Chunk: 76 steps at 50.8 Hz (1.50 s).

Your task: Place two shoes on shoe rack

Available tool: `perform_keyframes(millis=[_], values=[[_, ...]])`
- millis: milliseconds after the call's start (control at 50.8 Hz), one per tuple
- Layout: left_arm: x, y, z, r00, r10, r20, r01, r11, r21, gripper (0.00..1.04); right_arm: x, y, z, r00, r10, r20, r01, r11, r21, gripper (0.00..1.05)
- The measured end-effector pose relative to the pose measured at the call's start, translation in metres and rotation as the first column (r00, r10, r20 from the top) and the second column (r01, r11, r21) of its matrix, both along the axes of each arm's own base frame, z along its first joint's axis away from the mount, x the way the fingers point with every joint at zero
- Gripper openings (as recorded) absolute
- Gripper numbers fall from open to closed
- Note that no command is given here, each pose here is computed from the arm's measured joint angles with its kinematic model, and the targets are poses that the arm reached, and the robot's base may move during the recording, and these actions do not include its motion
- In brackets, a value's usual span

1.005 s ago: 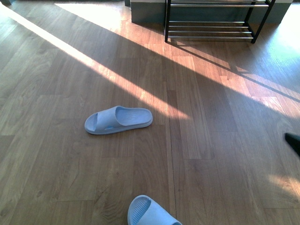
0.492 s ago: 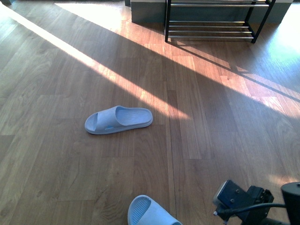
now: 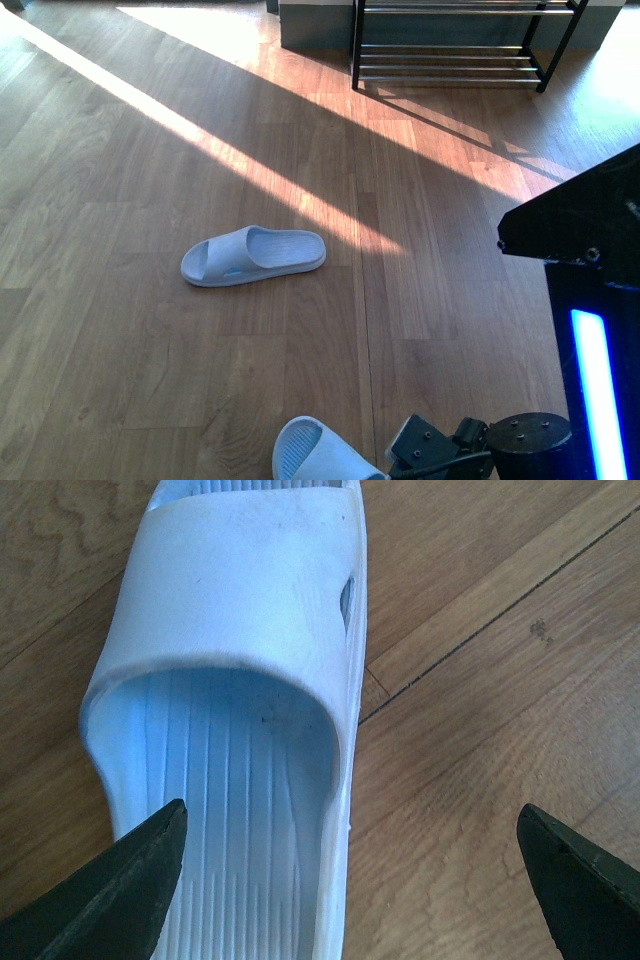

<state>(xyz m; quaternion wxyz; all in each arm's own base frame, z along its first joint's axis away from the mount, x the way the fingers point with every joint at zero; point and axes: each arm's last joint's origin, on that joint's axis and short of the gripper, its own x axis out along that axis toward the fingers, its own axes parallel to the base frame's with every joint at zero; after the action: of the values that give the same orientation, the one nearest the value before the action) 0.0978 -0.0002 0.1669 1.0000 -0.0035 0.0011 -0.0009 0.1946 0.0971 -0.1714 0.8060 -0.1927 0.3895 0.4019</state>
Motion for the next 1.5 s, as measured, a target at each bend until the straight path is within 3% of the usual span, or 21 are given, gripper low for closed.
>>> perform_keyframes(millis=[355, 709, 906, 1083, 1438, 1497], values=[[0.0, 0.0, 0.0, 1.0, 0.0, 0.0, 0.0, 1.0, 0.0, 0.95, 0.02, 0.017, -0.026, 0.999, -0.046, 0.004, 0.046, 0.998, 0.048, 0.93], [0.0, 0.0, 0.0, 1.0, 0.0, 0.0, 0.0, 1.0, 0.0, 0.95, 0.029, 0.026, -0.031, 0.997, -0.046, -0.056, 0.052, 0.993, 0.107, 0.27], [0.0, 0.0, 0.0, 1.0, 0.0, 0.0, 0.0, 1.0, 0.0, 0.95, 0.038, 0.023, -0.023, 0.991, -0.133, -0.012, 0.134, 0.983, 0.123, 0.01], [0.0, 0.0, 0.0, 1.0, 0.0, 0.0, 0.0, 1.0, 0.0, 0.95, 0.054, 0.014, -0.001, 0.953, -0.29, 0.093, 0.275, 0.951, 0.144, 0.02], [0.0, 0.0, 0.0, 1.0, 0.0, 0.0, 0.0, 1.0, 0.0, 0.95, 0.056, 0.011, 0.001, 0.945, -0.31, 0.103, 0.295, 0.945, 0.142, 0.02], [0.0, 0.0, 0.0, 1.0, -0.001, 0.0, 0.001, 1.0, 0.0, 0.95, 0.054, -0.019, 0.042, 0.878, -0.476, 0.051, 0.468, 0.876, 0.113, 0.01]])
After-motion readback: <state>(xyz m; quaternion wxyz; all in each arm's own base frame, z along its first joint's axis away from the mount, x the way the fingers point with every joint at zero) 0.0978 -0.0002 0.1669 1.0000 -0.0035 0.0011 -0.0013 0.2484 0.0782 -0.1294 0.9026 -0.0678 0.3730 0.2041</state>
